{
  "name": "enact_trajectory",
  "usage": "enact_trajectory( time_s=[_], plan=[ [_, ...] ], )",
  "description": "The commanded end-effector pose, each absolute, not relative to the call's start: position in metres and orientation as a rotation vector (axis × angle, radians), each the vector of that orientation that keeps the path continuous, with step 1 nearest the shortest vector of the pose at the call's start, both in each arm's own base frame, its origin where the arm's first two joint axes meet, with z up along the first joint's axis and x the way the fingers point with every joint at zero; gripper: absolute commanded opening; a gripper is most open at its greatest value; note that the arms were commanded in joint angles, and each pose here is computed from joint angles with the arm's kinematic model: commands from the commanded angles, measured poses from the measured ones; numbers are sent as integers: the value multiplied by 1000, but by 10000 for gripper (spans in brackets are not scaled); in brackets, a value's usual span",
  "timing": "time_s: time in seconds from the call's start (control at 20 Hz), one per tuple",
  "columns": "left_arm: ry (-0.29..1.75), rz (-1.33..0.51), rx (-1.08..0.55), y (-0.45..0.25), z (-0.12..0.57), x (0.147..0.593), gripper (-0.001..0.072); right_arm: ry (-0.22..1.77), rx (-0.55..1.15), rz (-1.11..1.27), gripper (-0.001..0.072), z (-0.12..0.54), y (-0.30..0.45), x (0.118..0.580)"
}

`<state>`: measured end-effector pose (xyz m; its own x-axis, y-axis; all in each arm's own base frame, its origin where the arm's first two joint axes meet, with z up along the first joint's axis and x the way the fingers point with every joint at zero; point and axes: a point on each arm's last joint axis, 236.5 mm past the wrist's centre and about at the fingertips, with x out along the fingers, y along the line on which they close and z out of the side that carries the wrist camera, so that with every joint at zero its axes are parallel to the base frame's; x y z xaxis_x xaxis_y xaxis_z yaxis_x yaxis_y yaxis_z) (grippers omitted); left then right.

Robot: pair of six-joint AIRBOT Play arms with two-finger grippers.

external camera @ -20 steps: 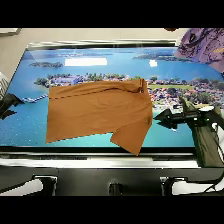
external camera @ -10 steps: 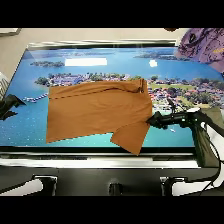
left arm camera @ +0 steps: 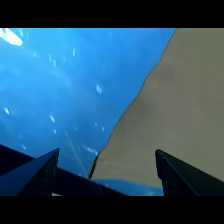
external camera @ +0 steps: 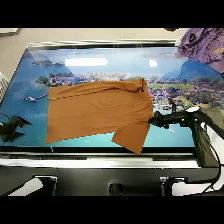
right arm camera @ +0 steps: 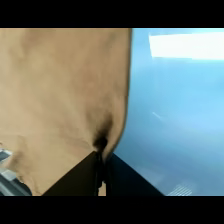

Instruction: Fold the clothes and pants, and hang the long-sleeved shirts on hangers.

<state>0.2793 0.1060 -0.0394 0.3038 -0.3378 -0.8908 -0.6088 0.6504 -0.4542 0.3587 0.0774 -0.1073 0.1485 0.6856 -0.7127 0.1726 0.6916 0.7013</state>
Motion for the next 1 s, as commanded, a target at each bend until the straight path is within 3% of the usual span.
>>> enact_trajectory(
  time_s=[0.0,0.35,0.7,0.8,0.85,0.9,0.95],
  plan=[
    [1310,139,-1018,71,-74,253,701,1405,812,456,28,-92,85,356],
    [1369,65,-1077,37,-95,235,701,1416,832,444,28,-91,86,356],
    [1383,49,-1031,30,-105,242,683,1415,830,444,27,-91,86,356],
    [1409,31,-1014,22,-110,243,569,1415,829,444,27,-91,86,356],
    [1415,31,-1010,21,-112,244,568,1414,829,444,27,-91,86,356],
    [1420,32,-1008,20,-115,244,472,1414,829,444,27,-91,86,356],
    [1425,31,-1006,19,-116,244,292,1415,829,444,27,-91,86,356]
  ],
)
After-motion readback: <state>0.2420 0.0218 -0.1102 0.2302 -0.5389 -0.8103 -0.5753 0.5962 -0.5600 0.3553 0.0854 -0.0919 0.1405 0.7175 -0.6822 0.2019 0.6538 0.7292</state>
